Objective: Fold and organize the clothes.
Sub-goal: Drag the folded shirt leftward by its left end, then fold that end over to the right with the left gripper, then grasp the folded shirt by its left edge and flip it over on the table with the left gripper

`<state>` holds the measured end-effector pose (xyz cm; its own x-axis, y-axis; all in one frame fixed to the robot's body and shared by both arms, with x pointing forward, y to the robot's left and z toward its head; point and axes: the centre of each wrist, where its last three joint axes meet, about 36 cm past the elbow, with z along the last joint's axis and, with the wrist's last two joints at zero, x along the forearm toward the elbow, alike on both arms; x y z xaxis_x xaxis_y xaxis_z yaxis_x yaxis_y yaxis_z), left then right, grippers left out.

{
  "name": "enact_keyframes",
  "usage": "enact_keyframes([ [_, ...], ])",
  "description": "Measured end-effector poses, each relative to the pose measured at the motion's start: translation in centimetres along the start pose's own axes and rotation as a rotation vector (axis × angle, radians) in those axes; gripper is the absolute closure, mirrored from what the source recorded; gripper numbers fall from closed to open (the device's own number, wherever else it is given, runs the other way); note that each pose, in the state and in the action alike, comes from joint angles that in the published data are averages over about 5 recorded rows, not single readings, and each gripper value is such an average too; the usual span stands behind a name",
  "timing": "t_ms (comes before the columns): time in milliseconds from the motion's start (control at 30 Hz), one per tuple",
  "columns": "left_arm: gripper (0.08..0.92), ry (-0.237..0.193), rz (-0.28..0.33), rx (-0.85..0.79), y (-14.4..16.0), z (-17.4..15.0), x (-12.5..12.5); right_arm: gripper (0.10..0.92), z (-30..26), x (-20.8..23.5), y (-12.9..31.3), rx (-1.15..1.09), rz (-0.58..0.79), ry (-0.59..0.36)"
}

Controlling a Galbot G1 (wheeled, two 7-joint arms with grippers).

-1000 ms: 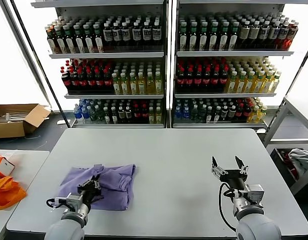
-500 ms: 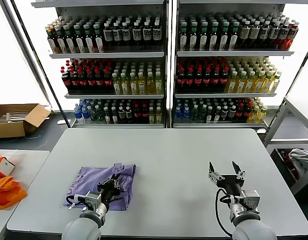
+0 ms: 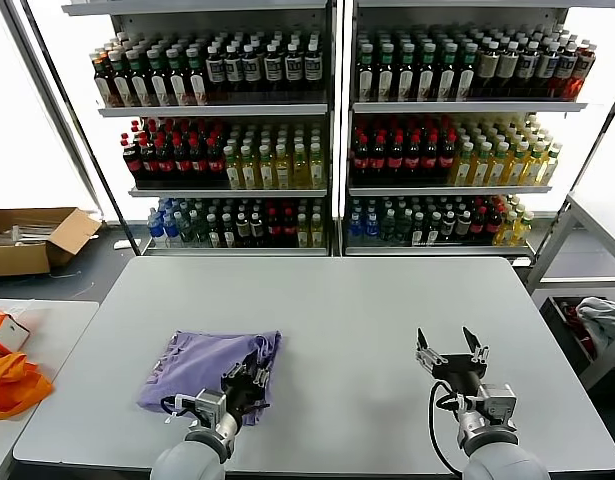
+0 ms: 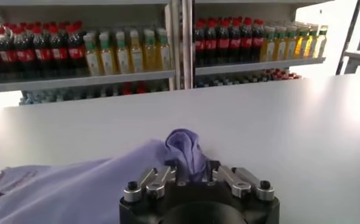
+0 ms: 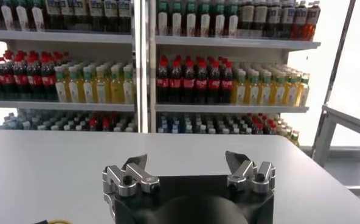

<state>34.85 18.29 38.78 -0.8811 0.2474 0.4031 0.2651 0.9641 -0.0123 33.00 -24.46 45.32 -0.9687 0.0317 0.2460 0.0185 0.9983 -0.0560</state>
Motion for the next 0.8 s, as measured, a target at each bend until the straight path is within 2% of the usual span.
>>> enact_keyframes([
  [167,0.443,-0.02,0.041,0.099,-0.5,-1.1,1.2,0.2,0.1,-0.3,0.2,0.003,-0.006,0.001],
  [367,0.27,-0.111,0.112,0.314,0.2,-4.8,3.6,0.2,0.2,-0.8,0.7,0.01,-0.02,0.001],
  [467,0.203,-0.151,0.122,0.377,1.6,-6.1,4.5,0.2,0.1,-1.0,1.0,0.014,-0.031,-0.003],
  [633,0.178,-0.175,0.062,0.382,5.0,-5.8,5.0,0.2,0.0,-1.2,1.3,0.023,-0.05,-0.006],
  [800,0.177,-0.168,-0.08,0.299,9.1,-4.0,4.5,0.2,0.0,-1.3,1.5,0.032,-0.063,-0.006],
])
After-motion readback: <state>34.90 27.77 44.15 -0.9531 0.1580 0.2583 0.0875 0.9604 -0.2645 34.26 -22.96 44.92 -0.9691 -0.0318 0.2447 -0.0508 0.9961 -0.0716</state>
